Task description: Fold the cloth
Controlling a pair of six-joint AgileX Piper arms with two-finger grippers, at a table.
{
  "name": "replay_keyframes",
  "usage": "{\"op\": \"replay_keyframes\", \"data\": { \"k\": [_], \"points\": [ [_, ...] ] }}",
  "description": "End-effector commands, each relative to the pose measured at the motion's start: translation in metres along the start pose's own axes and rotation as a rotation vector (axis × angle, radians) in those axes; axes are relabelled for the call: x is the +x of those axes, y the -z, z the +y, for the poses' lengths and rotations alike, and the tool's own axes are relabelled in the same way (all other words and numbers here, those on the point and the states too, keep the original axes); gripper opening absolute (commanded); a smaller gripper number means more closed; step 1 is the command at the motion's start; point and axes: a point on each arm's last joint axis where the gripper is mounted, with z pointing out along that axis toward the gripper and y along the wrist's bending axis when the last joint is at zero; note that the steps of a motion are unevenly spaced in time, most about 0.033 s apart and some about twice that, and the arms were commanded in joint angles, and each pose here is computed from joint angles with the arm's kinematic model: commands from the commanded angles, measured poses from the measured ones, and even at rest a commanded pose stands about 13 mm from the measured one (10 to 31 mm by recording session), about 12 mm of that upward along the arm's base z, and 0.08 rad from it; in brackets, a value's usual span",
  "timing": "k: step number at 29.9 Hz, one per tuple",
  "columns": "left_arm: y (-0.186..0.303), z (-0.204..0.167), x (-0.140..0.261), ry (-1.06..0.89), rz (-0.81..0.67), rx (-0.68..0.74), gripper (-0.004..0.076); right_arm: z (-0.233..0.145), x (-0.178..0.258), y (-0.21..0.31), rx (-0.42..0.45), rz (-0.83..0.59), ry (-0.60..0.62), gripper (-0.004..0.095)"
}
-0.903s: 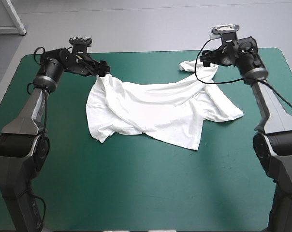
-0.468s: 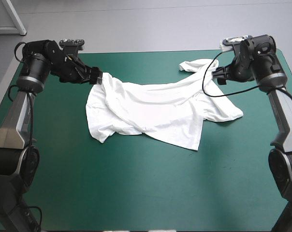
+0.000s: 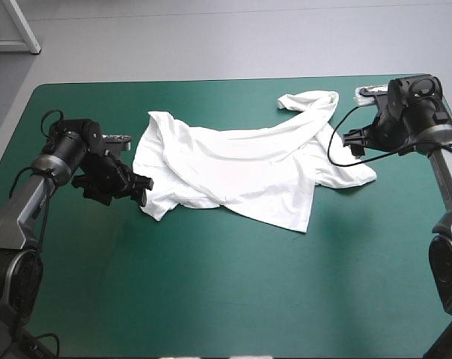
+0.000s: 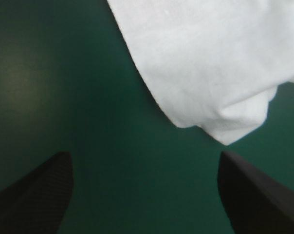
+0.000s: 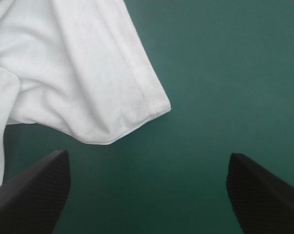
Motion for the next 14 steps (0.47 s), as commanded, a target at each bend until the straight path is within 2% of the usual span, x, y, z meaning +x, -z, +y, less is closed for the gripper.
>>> {"op": "replay_keyframes", "data": {
  "k": [1,9,12,14],
  "points": [
    [0.003,-0.006,-0.007,0.029,-0.092,0.043,0.0586,-0.012,0.0,0.03,0.012,-0.105,-0.02,0.0804],
    [-0.054,-0.026,-0.025,-0.032,-0.015,0.035,0.0575,-0.011,-0.002,0.026,0.012,-0.106,-0.019,0.0804],
    [-0.065,-0.038,-0.026,-0.056,0.007,0.042,0.0527,-0.009,-0.004,0.018,-0.002,-0.092,-0.021,0.0804],
    [-0.067,-0.045,-0.025,-0.07,0.009,0.044,0.0449,-0.008,-0.006,0.01,-0.014,-0.079,-0.023,0.0804]
  ]
}}
